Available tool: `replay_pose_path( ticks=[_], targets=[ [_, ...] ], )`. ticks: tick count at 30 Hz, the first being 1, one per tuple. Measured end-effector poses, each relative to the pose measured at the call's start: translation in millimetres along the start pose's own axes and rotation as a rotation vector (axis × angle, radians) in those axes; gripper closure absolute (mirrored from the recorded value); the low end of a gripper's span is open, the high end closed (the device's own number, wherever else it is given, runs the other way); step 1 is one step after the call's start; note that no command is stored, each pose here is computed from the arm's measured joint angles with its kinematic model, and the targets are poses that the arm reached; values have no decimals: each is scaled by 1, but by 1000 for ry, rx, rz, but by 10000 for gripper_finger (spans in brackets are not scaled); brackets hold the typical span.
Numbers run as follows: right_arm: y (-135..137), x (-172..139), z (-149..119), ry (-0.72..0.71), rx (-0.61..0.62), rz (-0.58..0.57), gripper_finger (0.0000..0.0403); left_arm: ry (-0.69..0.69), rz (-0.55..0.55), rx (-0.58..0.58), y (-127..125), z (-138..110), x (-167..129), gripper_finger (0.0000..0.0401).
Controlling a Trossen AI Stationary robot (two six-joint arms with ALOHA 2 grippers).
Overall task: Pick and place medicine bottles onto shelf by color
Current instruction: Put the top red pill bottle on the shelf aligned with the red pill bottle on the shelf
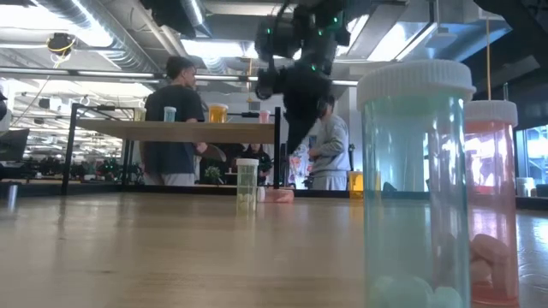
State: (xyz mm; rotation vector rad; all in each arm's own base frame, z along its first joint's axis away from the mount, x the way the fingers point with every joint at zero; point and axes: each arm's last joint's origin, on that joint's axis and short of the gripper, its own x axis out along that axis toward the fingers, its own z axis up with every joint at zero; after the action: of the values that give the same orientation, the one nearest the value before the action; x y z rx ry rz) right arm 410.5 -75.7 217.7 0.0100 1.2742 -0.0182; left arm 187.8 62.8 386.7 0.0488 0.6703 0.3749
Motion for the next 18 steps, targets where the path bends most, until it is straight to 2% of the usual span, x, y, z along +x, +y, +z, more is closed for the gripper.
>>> replay_pose_path(
  ticks=[6, 9, 14, 18],
  targets=[
    [2, 14, -17, 71, 3, 11, 230, 0, 0, -5, 0, 0, 0, 358],
    [3, 9, -23, 58, 28, 9, 230, 1, 15, -8, 0, 0, 0, 358],
    [7, -13, -40, -12, 77, -2, 230, 2, 26, -16, 1, 0, 0, 358],
    [9, -27, -51, -192, 88, -14, 230, 1, 26, -29, 1, 0, 0, 358]
  ],
)
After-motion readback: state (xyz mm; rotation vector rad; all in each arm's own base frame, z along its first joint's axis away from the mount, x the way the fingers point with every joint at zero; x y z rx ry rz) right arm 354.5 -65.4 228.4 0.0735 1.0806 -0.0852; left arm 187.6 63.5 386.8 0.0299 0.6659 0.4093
